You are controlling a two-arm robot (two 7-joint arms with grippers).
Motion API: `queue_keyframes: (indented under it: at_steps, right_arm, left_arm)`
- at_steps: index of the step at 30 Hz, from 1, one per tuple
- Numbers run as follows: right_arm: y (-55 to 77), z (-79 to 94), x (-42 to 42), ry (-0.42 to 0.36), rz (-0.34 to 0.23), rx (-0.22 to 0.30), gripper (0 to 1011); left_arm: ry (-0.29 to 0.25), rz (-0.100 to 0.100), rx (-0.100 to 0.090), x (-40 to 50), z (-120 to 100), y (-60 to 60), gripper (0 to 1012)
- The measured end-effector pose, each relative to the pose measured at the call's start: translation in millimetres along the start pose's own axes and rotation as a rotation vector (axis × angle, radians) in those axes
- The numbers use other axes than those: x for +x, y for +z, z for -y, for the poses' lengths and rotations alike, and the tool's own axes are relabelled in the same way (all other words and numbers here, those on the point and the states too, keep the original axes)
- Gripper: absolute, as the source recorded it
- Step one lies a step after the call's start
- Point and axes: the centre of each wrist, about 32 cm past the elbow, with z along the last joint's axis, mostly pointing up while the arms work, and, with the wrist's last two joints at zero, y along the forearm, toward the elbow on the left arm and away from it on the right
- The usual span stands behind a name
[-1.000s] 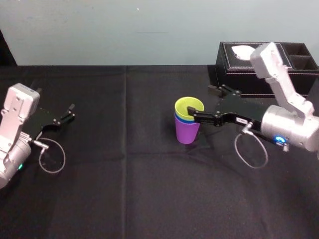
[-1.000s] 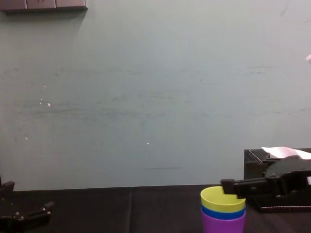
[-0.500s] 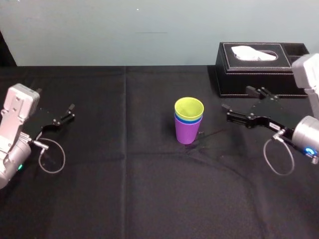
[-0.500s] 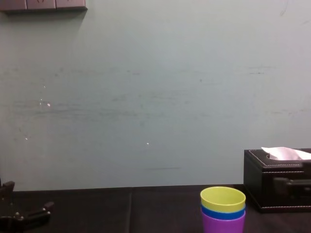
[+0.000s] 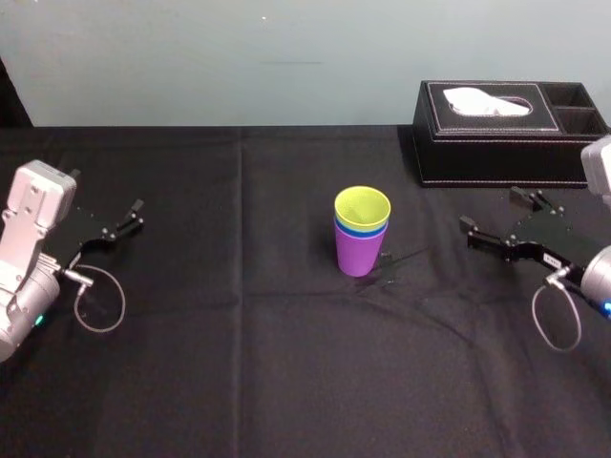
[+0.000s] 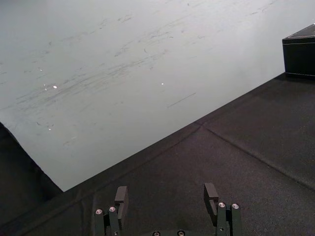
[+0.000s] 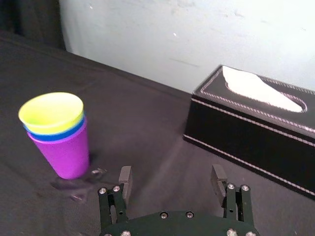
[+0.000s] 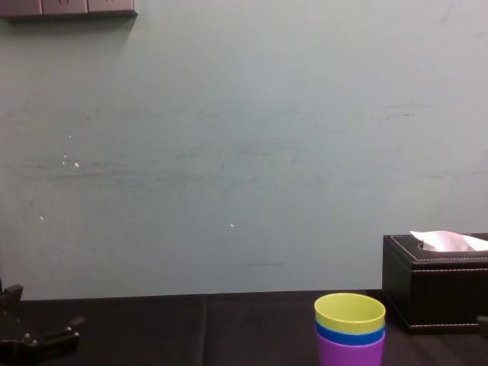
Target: Stack the three plastic cups sequentially using one hand.
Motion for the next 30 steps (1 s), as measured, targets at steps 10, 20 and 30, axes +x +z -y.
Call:
queue_keyframes:
  at_steps: [10, 20, 30]
  right_arm:
    - [-7.0, -1.6, 1.5, -0.011, -0.004, -0.013, 1004]
    - [-5.4, -1.6, 1.1, -0.008, -0.002, -0.010, 1004]
    - [-4.8, -1.6, 0.7, -0.006, -0.002, -0.010, 1004]
  left_arm:
    - [0.000, 0.000, 0.000, 0.0, 0.0, 0.0, 1012]
    - [0.000, 0.000, 0.000, 0.0, 0.0, 0.0, 1011]
    - [0.000, 0.000, 0.000, 0.0, 0.0, 0.0, 1011]
